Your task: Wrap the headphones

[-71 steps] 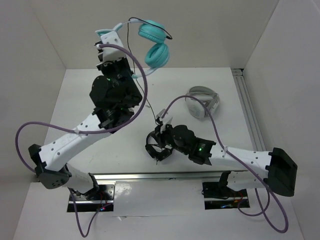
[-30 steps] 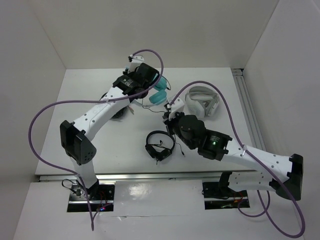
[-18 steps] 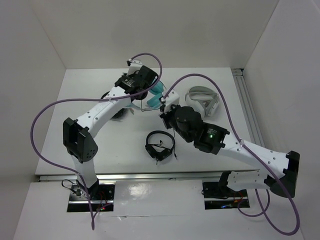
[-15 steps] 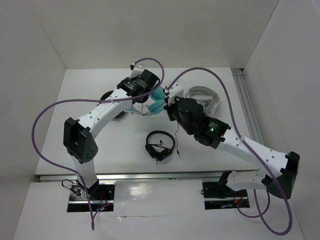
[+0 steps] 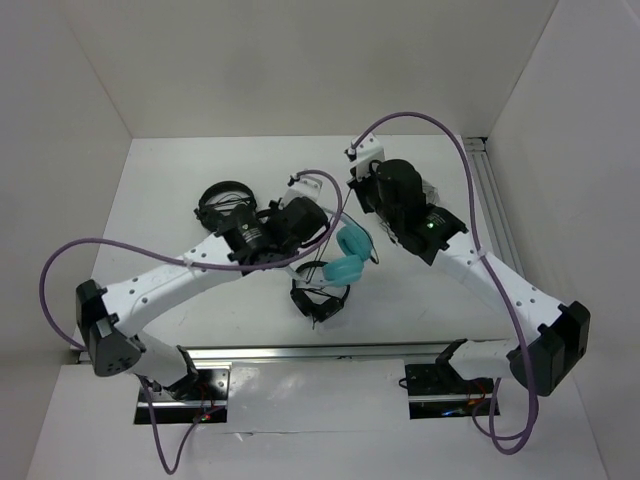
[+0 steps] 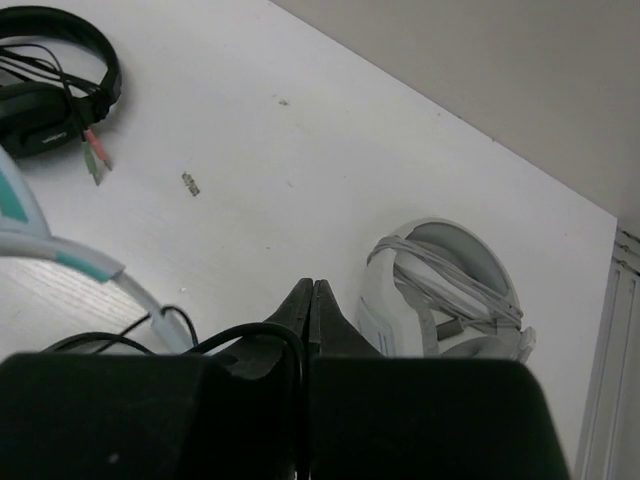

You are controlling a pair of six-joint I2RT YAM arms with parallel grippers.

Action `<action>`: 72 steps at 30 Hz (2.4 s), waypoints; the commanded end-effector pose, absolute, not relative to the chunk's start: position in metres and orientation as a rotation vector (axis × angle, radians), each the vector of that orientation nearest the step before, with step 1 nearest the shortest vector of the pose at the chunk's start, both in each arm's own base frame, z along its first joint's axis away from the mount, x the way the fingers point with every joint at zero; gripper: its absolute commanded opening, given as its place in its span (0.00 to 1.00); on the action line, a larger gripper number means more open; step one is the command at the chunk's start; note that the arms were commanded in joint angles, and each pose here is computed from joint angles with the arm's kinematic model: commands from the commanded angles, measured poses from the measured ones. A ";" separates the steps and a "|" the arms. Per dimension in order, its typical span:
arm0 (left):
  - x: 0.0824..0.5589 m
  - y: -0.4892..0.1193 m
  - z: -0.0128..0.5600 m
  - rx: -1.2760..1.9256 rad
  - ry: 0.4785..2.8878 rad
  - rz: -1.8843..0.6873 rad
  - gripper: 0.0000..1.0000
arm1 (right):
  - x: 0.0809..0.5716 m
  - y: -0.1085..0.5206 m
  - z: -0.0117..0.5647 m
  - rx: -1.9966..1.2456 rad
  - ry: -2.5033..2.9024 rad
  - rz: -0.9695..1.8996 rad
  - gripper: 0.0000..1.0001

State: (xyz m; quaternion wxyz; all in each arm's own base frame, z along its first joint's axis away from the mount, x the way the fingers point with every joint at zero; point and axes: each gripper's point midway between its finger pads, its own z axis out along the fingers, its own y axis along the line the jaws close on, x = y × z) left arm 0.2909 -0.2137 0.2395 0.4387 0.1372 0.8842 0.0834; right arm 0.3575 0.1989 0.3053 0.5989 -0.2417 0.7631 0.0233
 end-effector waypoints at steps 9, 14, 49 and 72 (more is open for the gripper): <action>0.203 -0.214 0.305 0.549 2.159 -0.208 0.00 | 0.374 0.227 0.318 -0.680 1.659 0.256 0.00; 0.183 -0.219 0.361 0.594 2.051 -0.411 0.00 | 0.365 0.256 0.323 -0.773 1.620 0.433 0.00; 0.200 -0.216 0.486 0.178 1.884 -0.602 0.00 | 0.378 0.281 0.224 -0.606 1.594 0.993 0.37; 0.194 -0.213 0.505 0.142 1.837 -0.680 0.00 | 0.382 0.284 0.180 -0.570 1.673 1.030 0.16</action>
